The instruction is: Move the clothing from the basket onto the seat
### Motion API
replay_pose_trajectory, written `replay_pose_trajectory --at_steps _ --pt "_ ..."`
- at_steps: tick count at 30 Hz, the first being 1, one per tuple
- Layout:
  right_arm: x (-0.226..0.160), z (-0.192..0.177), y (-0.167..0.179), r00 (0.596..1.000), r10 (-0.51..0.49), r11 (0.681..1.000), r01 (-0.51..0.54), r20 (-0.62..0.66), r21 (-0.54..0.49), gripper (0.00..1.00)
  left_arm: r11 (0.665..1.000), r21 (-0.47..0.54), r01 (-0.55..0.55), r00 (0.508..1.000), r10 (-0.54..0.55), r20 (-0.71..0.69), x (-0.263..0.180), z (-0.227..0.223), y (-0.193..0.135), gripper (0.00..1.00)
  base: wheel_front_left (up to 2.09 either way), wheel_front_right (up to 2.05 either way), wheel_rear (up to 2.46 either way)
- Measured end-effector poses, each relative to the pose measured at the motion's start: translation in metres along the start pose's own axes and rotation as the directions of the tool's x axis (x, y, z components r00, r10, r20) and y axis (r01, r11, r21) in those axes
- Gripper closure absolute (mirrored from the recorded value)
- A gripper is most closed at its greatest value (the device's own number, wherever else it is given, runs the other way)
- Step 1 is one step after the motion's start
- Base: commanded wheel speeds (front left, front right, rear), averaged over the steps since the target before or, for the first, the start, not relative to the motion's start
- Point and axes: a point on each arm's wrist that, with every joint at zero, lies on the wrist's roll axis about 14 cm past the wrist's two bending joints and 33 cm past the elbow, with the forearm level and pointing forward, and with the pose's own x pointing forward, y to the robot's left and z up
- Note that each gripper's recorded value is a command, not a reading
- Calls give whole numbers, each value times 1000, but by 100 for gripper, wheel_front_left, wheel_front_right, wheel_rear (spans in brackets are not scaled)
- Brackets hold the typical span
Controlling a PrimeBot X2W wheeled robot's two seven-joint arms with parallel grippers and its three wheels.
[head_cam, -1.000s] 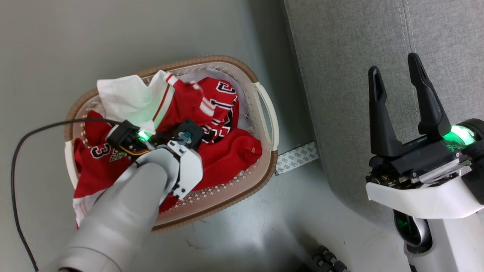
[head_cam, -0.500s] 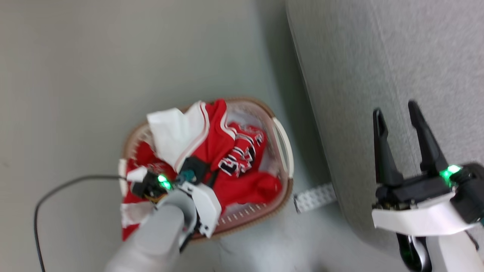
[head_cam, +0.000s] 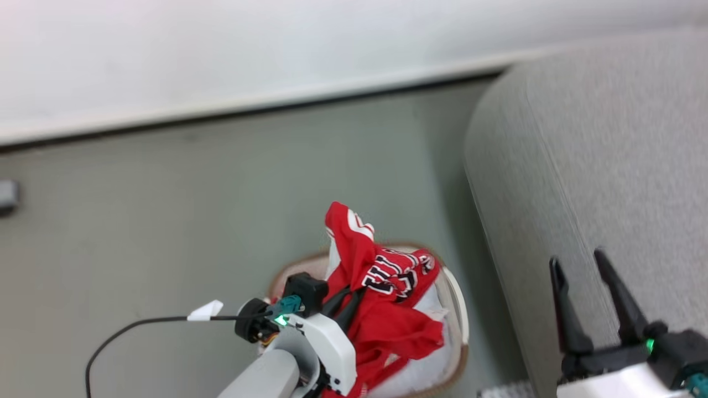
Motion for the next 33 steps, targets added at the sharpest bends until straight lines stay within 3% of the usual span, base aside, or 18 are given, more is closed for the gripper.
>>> replay_pose_trajectory --at_steps 12,19,23,33 --pt "-39 12 37 992 126 992 -127 21 22 0 995 71 -76 960 53 275 -58 112 -11 100 0 0 0" --pt "-43 34 49 968 245 967 -241 54 -80 0 987 148 -68 943 15 333 -83 151 -24 100 0 0 0" --pt "-42 44 60 938 344 930 -333 48 -159 0 984 169 -55 938 -6 346 -94 162 -32 100 0 0 0" --pt "-23 46 98 838 539 789 -537 -83 -299 0 979 205 5 936 -76 343 -107 170 -64 100 0 0 0"
